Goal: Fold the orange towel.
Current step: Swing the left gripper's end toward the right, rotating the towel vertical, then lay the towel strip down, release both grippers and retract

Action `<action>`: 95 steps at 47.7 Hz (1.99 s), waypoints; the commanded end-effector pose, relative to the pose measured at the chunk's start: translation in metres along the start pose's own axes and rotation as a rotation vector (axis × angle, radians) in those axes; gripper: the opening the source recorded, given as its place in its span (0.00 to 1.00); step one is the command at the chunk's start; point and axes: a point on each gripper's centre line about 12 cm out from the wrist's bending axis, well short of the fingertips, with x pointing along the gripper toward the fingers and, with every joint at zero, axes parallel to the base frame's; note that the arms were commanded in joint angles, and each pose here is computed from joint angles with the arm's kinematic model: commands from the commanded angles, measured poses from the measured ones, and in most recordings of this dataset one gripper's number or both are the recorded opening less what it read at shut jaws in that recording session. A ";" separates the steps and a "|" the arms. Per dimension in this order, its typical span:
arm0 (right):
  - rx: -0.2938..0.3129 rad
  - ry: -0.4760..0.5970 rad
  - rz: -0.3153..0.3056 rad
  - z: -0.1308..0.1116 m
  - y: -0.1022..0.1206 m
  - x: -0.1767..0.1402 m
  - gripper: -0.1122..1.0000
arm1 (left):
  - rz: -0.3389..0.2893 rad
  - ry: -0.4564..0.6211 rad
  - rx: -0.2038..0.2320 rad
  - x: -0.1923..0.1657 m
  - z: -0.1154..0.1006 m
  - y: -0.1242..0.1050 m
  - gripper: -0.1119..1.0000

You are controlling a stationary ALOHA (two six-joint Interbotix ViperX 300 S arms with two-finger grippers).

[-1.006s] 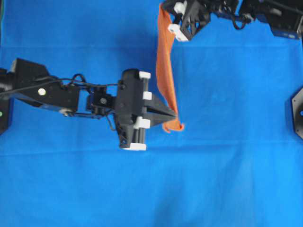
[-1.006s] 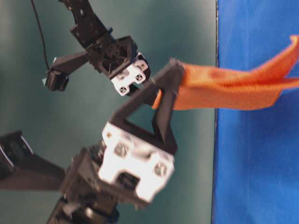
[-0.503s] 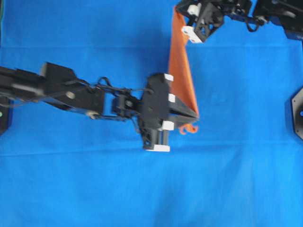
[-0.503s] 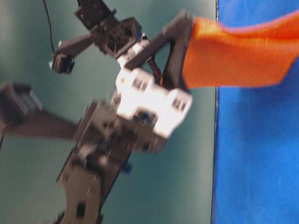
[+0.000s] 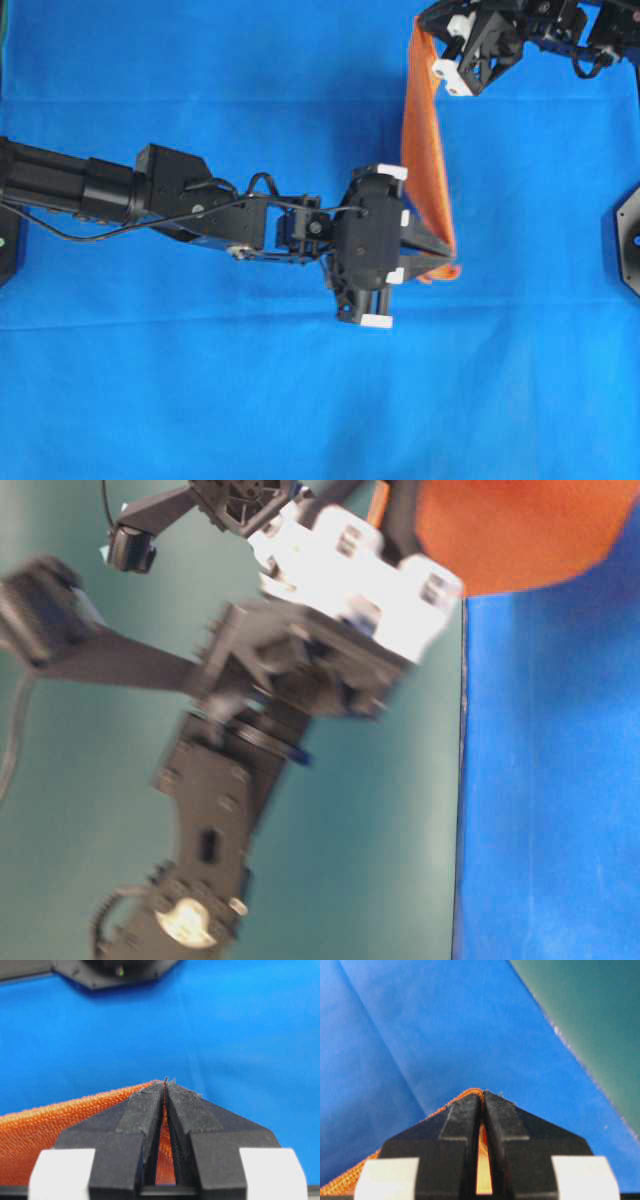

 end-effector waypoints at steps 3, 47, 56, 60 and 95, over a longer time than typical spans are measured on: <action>0.008 -0.040 -0.009 0.016 -0.007 0.014 0.13 | -0.037 -0.048 -0.014 -0.024 0.007 -0.021 0.13; -0.068 -0.011 0.060 0.027 0.027 0.080 0.22 | -0.041 0.061 -0.173 -0.060 -0.067 -0.029 0.39; -0.106 -0.013 0.058 0.027 0.027 0.079 0.64 | -0.035 0.054 -0.162 -0.060 -0.064 -0.025 0.70; -0.118 -0.016 0.058 0.028 0.027 0.079 0.65 | -0.033 0.047 -0.156 -0.059 -0.061 -0.024 0.69; -0.128 -0.171 0.143 0.015 0.053 -0.041 0.61 | 0.185 -0.065 -0.130 -0.167 -0.028 0.063 0.68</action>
